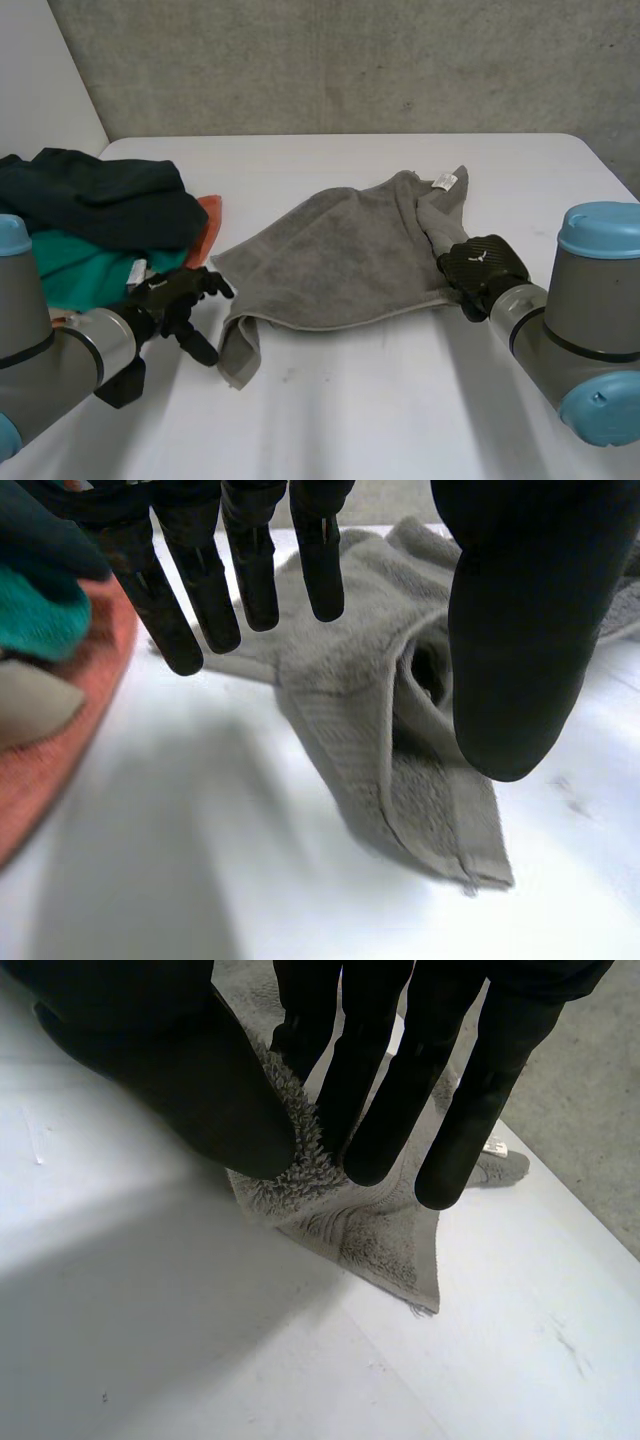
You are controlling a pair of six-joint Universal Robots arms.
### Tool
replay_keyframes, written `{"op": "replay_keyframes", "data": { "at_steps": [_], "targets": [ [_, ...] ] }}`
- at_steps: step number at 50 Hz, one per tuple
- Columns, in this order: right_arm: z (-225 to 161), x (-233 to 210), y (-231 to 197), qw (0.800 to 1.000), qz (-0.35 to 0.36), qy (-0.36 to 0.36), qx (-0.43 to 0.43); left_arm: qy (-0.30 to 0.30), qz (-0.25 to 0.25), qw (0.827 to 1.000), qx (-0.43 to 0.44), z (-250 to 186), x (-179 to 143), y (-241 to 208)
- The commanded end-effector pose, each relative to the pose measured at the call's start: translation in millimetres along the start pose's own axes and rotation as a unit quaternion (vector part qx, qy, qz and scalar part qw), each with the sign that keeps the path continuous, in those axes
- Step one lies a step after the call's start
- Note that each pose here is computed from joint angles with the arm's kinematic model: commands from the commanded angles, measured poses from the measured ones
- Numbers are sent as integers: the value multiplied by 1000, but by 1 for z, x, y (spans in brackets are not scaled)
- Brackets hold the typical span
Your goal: Fold the laundry.
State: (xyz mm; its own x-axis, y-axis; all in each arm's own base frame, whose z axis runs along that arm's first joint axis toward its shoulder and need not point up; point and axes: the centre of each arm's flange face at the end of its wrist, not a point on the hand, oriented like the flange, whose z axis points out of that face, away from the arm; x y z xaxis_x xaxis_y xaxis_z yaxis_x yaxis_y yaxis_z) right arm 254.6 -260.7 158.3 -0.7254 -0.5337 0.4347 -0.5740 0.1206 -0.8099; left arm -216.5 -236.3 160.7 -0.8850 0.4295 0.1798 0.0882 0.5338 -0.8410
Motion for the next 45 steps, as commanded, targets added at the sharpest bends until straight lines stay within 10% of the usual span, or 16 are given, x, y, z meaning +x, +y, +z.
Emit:
{"op": "replay_keyframes", "data": {
  "at_steps": [1, 15, 28, 45],
  "targets": [
    [0, -1, 2, 1000, 3, -1, -3, 5, -6, 1000, 13, 25, -4, 5],
    [-19, 39, -37, 997, -1, 63, 53, -33, 20, 998, 47, 55, 3, -14],
    [-86, 128, -122, 975, -80, 177, 104, -33, 98, 942, 319, -63, 36, -154],
    [1, 107, -60, 995, -6, 100, -16, -22, 224, 958, 180, 57, 32, -97]
  ]
}}
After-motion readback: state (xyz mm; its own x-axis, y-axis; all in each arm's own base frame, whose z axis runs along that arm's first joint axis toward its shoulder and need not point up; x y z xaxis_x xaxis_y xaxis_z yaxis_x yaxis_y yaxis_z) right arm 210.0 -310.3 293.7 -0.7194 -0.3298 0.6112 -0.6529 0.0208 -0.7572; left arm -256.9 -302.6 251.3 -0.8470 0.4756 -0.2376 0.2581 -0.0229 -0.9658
